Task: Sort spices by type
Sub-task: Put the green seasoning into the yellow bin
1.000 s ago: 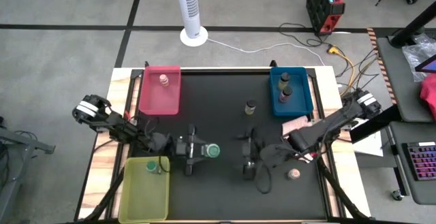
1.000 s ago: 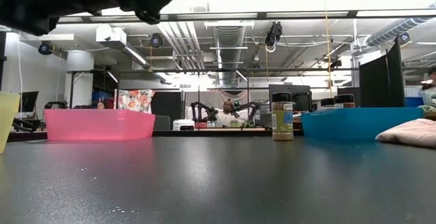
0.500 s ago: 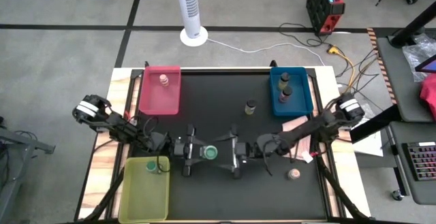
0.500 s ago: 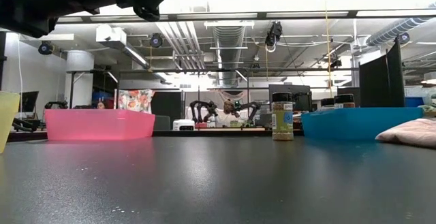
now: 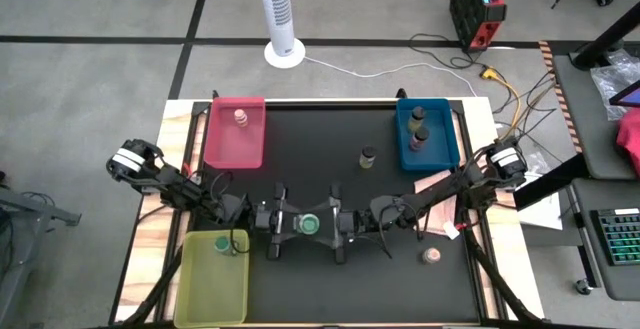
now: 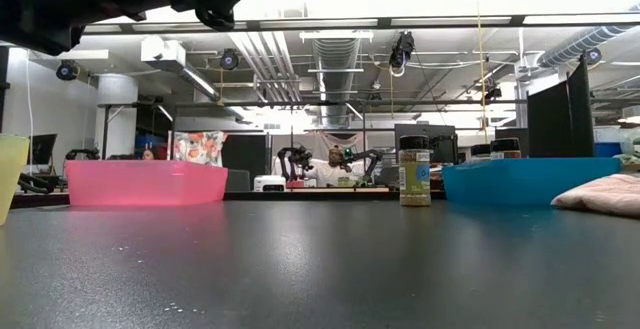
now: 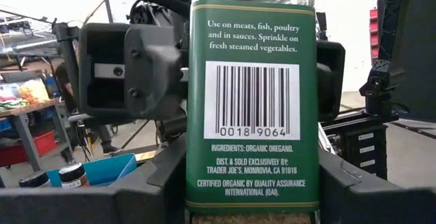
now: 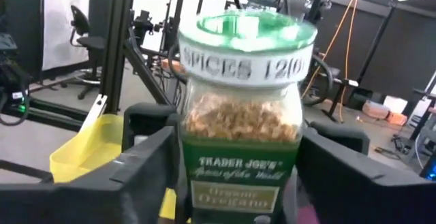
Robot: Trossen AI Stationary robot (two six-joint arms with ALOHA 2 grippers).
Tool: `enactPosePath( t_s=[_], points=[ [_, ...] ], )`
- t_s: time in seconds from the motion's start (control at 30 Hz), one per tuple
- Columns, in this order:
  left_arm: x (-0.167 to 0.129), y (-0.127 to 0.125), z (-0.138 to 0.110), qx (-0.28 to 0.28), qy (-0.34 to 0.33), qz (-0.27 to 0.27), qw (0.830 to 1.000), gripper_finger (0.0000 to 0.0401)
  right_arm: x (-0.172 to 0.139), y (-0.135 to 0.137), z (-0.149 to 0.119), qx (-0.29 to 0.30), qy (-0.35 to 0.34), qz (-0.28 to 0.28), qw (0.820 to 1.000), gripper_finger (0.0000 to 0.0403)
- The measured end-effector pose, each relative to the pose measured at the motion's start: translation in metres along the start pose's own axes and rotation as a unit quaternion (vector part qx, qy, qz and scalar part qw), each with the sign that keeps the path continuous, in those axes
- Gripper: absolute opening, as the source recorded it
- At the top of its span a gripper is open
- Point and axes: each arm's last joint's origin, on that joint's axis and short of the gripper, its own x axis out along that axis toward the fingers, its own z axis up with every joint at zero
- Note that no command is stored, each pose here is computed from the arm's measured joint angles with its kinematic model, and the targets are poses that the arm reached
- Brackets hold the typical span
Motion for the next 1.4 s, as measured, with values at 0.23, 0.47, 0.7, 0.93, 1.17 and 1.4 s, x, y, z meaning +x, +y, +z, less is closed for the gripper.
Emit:
enactPosePath(
  t_s=[0.23, 0.47, 0.7, 0.93, 1.17, 1.4],
  points=[
    [0.000, 0.000, 0.000, -0.013, 0.002, 0.012, 1.000, 0.0177, 0.000, -0.002, 0.000, 0.003, -0.002, -0.005, 1.000, 0.0190],
    [0.000, 0.002, -0.003, -0.051, 0.017, 0.045, 0.998, 0.0359, 0.000, -0.001, -0.003, -0.010, 0.018, 0.004, 1.000, 0.0190],
    [-0.002, -0.004, -0.007, -0.052, 0.043, 0.024, 0.997, 0.0345, -0.016, -0.009, 0.014, 0.013, 0.137, 0.021, 0.990, 0.0190],
    [-0.002, -0.005, -0.006, -0.036, 0.050, 0.032, 0.998, 0.0311, -0.044, -0.005, 0.008, 0.076, 0.354, 0.002, 0.932, 0.0190],
    [0.027, -0.002, -0.009, 0.004, 0.098, 0.021, 0.995, 0.0311, -0.038, 0.007, -0.013, 0.080, 0.390, -0.008, 0.917, 0.0190],
    [0.043, -0.005, -0.012, 0.031, 0.124, 0.016, 0.992, 0.0312, -0.034, 0.007, -0.009, 0.078, 0.387, -0.010, 0.919, 0.0190]
  ],
)
